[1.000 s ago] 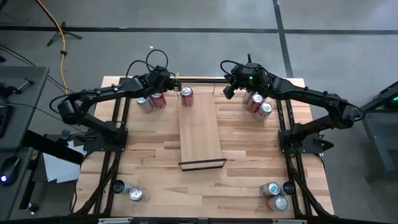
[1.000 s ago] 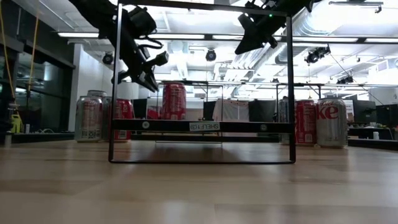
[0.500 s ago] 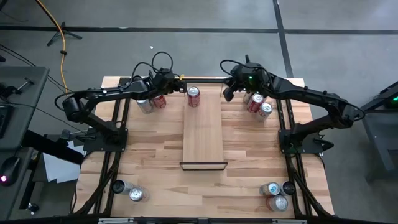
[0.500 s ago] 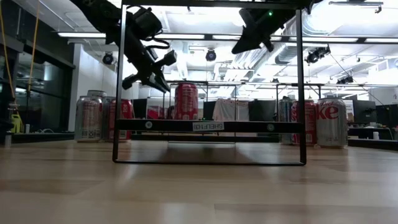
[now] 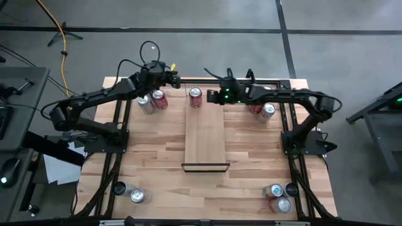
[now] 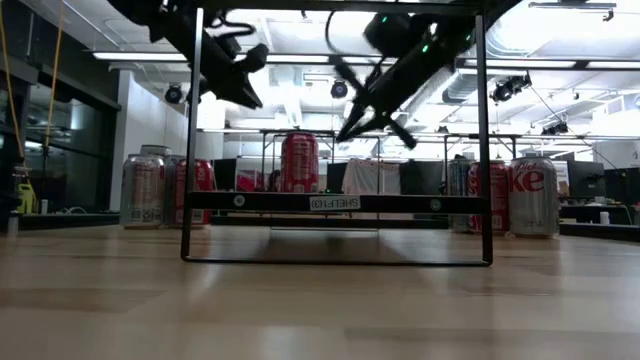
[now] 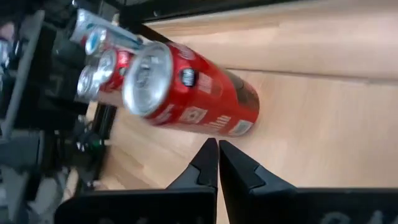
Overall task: Place canned beverage on shelf
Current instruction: Put the bottom right red soda can on the shelf
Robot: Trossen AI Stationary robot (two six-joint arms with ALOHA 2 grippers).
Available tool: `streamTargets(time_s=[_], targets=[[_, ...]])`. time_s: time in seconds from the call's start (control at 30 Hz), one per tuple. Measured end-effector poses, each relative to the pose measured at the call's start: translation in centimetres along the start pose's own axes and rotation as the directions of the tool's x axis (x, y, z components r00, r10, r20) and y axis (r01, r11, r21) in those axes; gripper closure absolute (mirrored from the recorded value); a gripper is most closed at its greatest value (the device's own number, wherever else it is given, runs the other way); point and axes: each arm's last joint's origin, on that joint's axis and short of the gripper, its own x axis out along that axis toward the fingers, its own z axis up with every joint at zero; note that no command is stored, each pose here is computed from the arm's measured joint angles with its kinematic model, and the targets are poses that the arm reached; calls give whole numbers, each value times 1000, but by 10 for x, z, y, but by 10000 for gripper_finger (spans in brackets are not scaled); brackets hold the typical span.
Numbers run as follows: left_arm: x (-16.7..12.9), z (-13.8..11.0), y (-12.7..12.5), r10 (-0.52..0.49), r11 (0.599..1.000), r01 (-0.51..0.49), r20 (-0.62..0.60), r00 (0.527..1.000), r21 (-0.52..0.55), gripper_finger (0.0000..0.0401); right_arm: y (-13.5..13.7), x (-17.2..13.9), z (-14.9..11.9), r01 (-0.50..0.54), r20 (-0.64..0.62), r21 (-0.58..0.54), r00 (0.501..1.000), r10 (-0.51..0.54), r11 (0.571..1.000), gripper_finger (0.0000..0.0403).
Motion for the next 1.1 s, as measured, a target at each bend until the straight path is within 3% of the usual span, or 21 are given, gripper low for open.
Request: streamTargets(time_s=[0.3, 0.57, 0.7, 1.1], targets=[[-9, 5, 1, -9, 999, 8, 18, 1000, 50, 401, -10, 43, -4, -48, 65, 174, 997, 37, 984, 403], [-9, 2, 1, -24, 998, 25, -20, 1000, 60, 401, -10, 45, -2, -44, 110, 180, 994, 25, 983, 403], [-12, 2, 0, -79, 995, 81, -37, 996, 56, 401, -10, 46, -4, -49, 97, 179, 995, 32, 983, 403], [-49, 21, 3, -198, 979, 195, 48, 979, 56, 401, -9, 58, -10, -101, 87, 230, 993, 83, 968, 403]])
